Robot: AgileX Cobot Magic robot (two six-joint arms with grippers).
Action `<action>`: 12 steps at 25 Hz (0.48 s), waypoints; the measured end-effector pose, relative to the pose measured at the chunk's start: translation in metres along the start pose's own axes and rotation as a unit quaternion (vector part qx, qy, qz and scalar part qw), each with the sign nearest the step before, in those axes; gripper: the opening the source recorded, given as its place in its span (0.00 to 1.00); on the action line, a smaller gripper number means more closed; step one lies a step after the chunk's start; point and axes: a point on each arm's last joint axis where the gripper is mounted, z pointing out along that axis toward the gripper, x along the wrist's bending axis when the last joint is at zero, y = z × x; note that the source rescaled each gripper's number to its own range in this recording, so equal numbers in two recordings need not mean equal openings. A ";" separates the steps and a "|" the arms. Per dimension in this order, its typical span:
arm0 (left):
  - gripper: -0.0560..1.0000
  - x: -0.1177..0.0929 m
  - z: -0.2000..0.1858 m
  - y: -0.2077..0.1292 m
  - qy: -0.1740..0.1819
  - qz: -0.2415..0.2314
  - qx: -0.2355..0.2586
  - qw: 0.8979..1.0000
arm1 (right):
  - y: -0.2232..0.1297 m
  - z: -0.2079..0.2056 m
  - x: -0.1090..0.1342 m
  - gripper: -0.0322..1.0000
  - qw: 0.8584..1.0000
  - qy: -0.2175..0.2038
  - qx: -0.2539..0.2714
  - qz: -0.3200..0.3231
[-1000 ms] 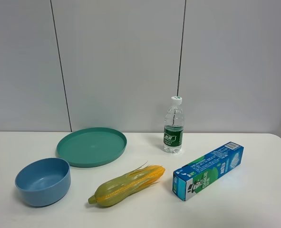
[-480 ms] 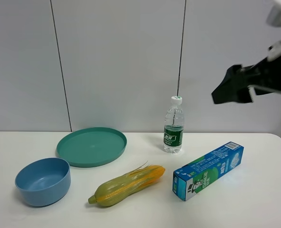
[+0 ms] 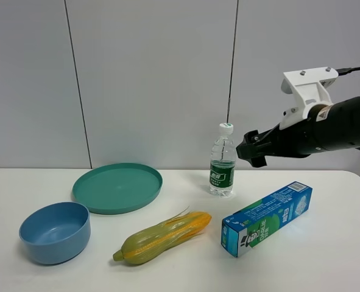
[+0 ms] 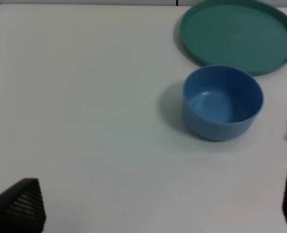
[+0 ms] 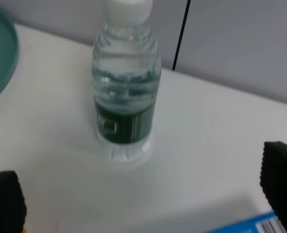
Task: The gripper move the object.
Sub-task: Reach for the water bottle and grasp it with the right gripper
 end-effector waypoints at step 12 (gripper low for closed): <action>1.00 0.000 0.000 0.000 0.000 0.000 0.000 1.000 | -0.023 0.078 0.004 1.00 0.997 -0.037 -0.059 -0.032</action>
